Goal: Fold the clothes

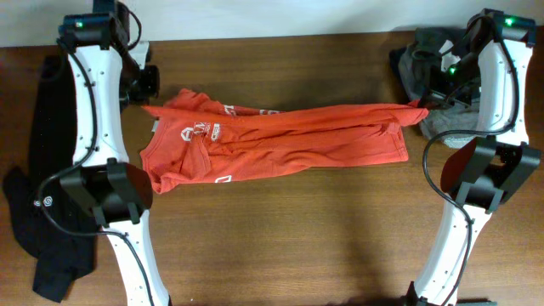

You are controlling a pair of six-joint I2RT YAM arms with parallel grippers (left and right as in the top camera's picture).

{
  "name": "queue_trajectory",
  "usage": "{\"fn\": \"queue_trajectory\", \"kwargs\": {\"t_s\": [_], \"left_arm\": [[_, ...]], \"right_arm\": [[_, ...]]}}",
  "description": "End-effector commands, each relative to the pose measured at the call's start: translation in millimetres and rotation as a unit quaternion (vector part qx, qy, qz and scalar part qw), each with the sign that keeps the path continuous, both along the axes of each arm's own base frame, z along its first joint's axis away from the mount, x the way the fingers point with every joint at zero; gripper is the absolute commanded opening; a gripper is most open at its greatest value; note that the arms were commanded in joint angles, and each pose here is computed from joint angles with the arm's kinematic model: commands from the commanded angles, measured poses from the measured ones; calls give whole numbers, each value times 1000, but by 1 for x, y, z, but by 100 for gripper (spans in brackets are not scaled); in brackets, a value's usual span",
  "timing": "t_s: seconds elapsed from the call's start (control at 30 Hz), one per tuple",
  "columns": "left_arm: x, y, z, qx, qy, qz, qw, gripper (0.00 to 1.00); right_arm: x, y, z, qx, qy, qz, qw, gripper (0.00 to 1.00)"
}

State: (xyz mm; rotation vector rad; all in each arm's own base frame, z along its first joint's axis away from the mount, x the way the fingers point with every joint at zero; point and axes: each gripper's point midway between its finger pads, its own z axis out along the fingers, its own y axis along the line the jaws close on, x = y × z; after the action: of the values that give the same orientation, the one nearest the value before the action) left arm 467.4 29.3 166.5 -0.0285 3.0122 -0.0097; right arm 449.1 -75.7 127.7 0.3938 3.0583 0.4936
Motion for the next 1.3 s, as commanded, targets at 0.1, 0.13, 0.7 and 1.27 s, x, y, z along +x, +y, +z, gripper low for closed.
{"fn": "queue_trajectory", "kwargs": {"t_s": [0.1, 0.13, 0.7, 1.27], "left_arm": [[-23, 5, -20, 7, 56, 8, 998, 1], [-28, 6, -28, 10, 73, 8, 997, 1], [-31, 9, -41, 14, 87, 10, 996, 25], [-14, 17, -41, 28, 52, 15, 998, 47]], "right_arm": [[-1, 1, 29, -15, -33, 8, 999, 4], [-1, 1, 29, -15, -33, 8, 999, 4], [-20, -4, -7, -24, 32, 11, 999, 4], [-28, -16, -46, -55, 62, 27, 996, 65]]}}
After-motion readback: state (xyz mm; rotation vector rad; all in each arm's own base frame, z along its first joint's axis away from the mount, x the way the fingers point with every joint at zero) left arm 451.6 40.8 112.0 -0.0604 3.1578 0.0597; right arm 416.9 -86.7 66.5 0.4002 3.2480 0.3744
